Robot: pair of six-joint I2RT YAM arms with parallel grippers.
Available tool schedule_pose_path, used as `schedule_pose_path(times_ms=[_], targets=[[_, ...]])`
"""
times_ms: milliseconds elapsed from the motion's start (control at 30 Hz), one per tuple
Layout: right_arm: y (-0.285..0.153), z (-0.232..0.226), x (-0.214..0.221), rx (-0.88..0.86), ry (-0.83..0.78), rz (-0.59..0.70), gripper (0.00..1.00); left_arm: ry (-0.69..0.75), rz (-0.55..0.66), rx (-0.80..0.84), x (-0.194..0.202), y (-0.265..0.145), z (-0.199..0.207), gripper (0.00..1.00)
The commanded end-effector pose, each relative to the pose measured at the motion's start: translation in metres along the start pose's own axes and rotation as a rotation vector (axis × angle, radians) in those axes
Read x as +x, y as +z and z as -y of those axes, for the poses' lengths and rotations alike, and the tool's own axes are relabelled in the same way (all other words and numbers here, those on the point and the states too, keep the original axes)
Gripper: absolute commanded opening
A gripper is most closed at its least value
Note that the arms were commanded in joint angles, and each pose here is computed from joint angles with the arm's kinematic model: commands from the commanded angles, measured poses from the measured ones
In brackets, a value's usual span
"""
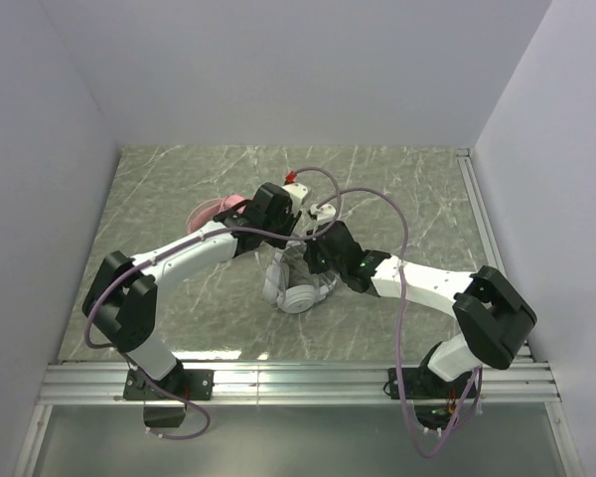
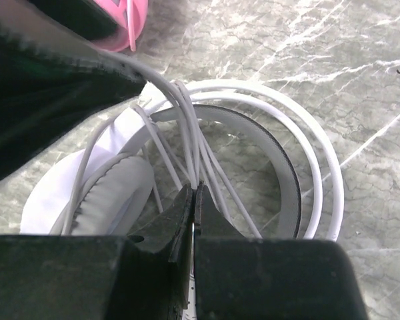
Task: Wrap the headphones
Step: Wrap the headphone cable with the right arm
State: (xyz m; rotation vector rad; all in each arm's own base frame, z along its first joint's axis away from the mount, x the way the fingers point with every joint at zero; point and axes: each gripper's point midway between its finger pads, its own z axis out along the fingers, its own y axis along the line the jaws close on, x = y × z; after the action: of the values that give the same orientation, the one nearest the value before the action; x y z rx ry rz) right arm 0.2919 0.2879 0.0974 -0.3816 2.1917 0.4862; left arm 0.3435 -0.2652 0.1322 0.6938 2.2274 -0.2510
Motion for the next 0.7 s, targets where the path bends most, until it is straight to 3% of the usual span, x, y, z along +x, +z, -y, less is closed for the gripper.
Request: schedule_pose_path(times_ms=[0,167,233,333,467,667], targets=[[0.001,0.004,0.011,0.014,-0.020,-0.059,0.00,-0.032,0.134,-0.119,-0.038,-0.022,-0.031,0.46],[0.003,0.002,0.010,0.006,-0.020,-0.060,0.00,-0.084,0.156,-0.153,-0.046,-0.037,-0.041,0.50],[0.003,0.000,0.007,0.001,-0.020,-0.057,0.00,-0.123,0.182,-0.183,-0.051,-0.048,-0.048,0.65],[0.005,-0.001,0.005,-0.001,-0.022,-0.055,0.00,-0.197,0.224,-0.246,-0.057,-0.067,-0.062,0.69],[0.005,-0.003,0.003,-0.008,-0.029,-0.054,0.00,-0.265,0.276,-0.265,-0.063,-0.088,-0.070,0.69],[0.008,-0.008,-0.003,-0.020,-0.039,-0.057,0.00,-0.287,0.270,-0.177,-0.056,-0.087,-0.055,0.67]])
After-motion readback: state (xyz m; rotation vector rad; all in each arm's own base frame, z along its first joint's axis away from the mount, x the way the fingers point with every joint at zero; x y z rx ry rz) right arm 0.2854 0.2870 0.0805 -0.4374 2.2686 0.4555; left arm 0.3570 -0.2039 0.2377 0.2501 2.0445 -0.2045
